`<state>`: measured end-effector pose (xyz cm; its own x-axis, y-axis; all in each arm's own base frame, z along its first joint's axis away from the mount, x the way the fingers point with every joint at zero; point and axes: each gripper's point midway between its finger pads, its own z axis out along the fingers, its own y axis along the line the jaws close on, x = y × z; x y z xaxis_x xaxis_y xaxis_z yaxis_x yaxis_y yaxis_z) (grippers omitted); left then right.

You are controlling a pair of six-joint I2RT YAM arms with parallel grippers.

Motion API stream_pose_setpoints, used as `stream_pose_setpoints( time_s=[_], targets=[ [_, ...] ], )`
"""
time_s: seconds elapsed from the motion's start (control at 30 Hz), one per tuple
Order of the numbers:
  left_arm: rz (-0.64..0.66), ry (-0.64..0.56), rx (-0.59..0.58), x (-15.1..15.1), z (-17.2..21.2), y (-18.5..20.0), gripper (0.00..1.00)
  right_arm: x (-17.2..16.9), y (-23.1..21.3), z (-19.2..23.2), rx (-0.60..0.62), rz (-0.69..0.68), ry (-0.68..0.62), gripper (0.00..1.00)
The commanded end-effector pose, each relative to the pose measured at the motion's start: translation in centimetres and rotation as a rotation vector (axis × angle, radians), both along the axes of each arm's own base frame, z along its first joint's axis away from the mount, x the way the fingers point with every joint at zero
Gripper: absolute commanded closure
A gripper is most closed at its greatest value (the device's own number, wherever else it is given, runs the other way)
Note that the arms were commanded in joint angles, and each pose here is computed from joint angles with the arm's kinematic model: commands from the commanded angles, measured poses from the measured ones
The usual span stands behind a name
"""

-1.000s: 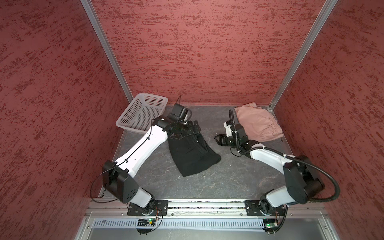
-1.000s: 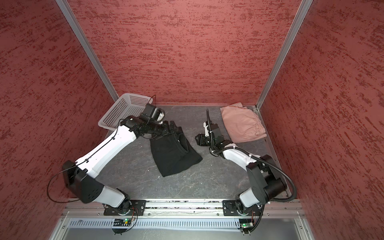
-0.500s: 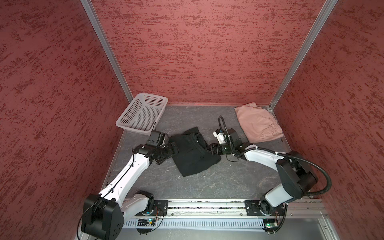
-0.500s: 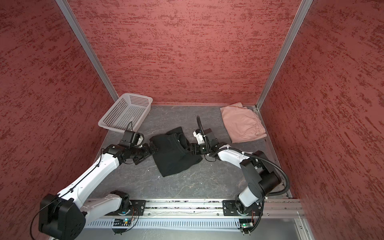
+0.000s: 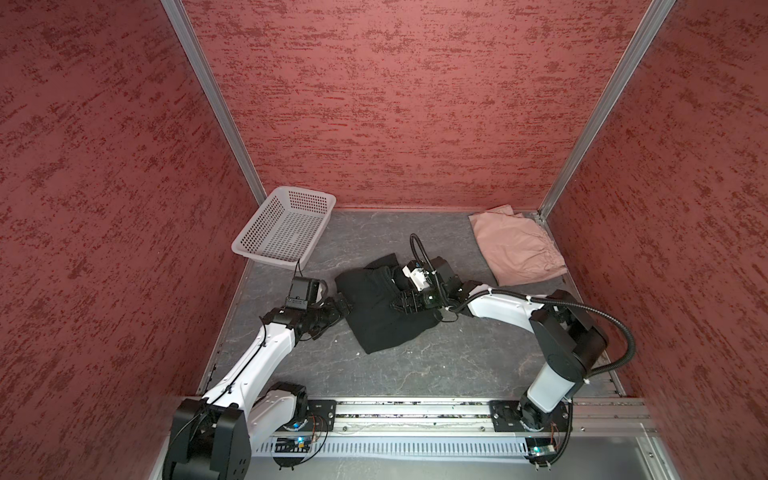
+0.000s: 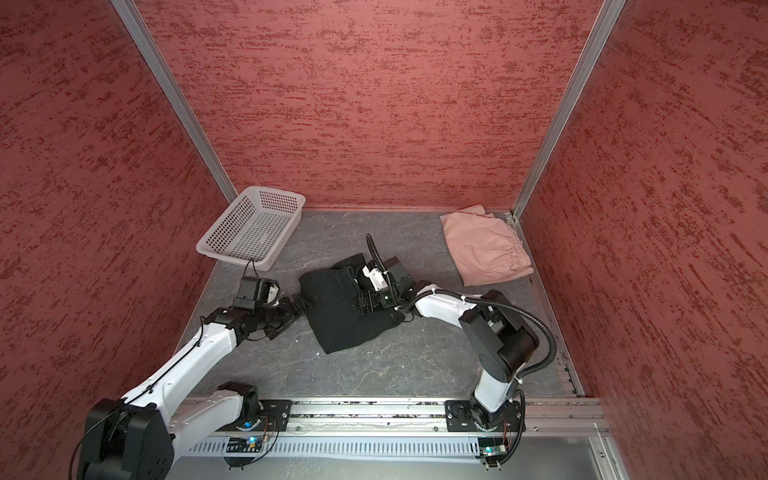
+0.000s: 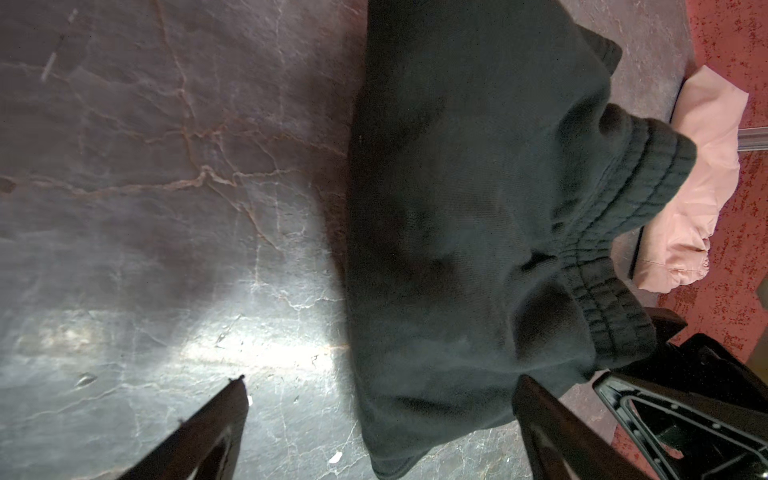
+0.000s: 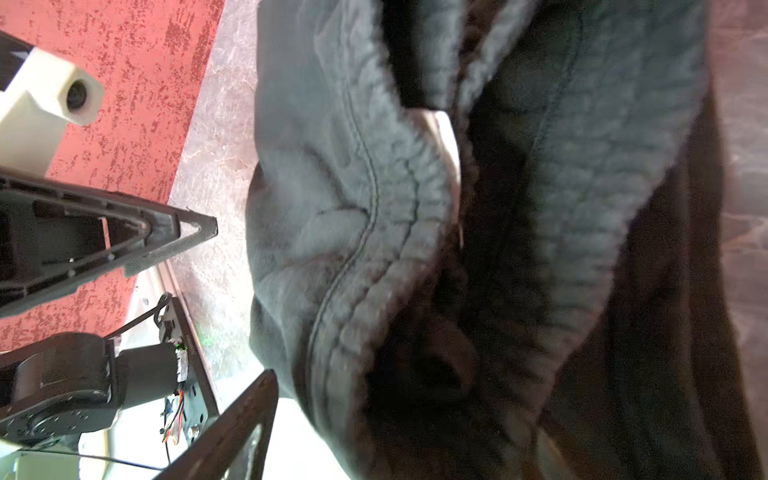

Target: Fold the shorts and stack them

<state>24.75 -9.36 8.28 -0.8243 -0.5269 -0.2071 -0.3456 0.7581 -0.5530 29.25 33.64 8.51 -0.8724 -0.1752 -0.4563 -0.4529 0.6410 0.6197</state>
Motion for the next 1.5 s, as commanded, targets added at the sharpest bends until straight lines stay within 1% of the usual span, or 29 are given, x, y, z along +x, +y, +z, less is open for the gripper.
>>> stream_pose_setpoints(
  time_s=[0.0,0.07,0.13,0.17,0.23,0.3,0.33,0.37,0.43,0.47,0.57,0.7,0.8,0.93,1.03,1.1,1.17,1.27,1.3,1.37,1.4,1.47],
  targets=[
    [0.000,-0.017,-0.016,0.7,0.0,0.0,0.01,1.5,0.8,-0.4,0.004,-0.016,-0.018,0.19],
    [-0.007,-0.015,-0.021,0.6,0.0,-0.1,0.01,1.7,1.2,-0.3,0.022,-0.019,-0.008,0.21],
    [-0.009,-0.018,-0.009,0.5,0.0,0.1,0.01,1.9,1.4,0.1,0.046,-0.029,-0.010,0.27],
    [-0.005,-0.019,-0.003,0.4,0.0,0.4,0.01,2.0,1.6,0.3,0.055,-0.031,-0.012,0.33],
    [0.007,-0.023,0.003,0.3,0.0,0.8,0.01,2.3,1.5,0.5,0.050,-0.047,-0.019,0.48],
    [0.015,-0.029,-0.003,0.3,0.0,1.1,0.01,2.5,1.2,0.6,0.035,-0.060,-0.029,0.68],
    [0.018,-0.031,-0.005,0.2,0.1,1.2,0.01,2.6,1.1,0.8,0.028,-0.067,-0.030,0.75],
    [0.021,-0.034,-0.008,0.2,0.1,1.3,0.01,2.6,1.1,1.1,0.023,-0.073,-0.029,0.84],
    [0.027,-0.040,-0.008,0.2,0.1,1.5,0.01,2.4,1.0,2.2,0.032,-0.081,-0.031,0.95],
    [0.033,-0.043,-0.005,0.3,0.0,1.6,0.01,2.3,1.0,3.0,0.038,-0.088,-0.040,0.99],
    [0.030,-0.048,-0.011,0.6,-0.3,1.7,0.01,1.8,0.8,5.2,0.038,-0.120,-0.065,1.00],
    [0.018,-0.052,-0.014,1.0,-0.5,1.5,0.01,1.0,0.2,8.0,0.075,-0.162,-0.072,1.00],
    [0.014,-0.062,-0.020,1.3,-0.5,1.4,0.01,0.4,-0.7,9.2,0.086,-0.196,-0.068,1.00],
    [0.011,-0.063,-0.029,1.7,-0.7,1.2,0.01,-0.6,-2.0,9.3,0.076,-0.230,-0.038,1.00],
    [-0.001,-0.056,-0.041,1.9,-1.0,0.9,0.01,-1.8,-2.5,9.7,0.118,-0.243,0.007,1.00],
    [-0.012,-0.050,-0.044,2.0,-1.1,0.6,0.01,-2.4,-3.1,8.9,0.125,-0.261,0.049,1.00],
    [-0.024,-0.046,-0.034,2.2,-1.1,0.4,0.01,-2.9,-4.2,7.1,0.097,-0.286,0.084,1.00],
    [-0.038,-0.045,-0.016,2.3,-1.1,0.1,0.01,-2.8,-5.9,4.4,0.040,-0.319,0.107,0.94],
    [-0.042,-0.046,-0.016,2.4,-1.0,0.0,0.01,-2.7,-6.5,3.7,0.019,-0.326,0.108,0.90],
    [-0.050,-0.048,-0.017,2.5,-1.0,-0.3,0.01,-1.9,-7.3,2.9,-0.043,-0.333,0.071,0.78],
    [-0.053,-0.048,-0.014,2.5,-1.0,-0.4,0.01,-1.6,-7.6,2.5,-0.089,-0.326,0.049,0.69],
    [-0.059,-0.044,-0.008,2.5,-1.0,-0.6,0.01,-1.0,-8.0,2.2,-0.169,-0.300,0.019,0.61]
  ],
)
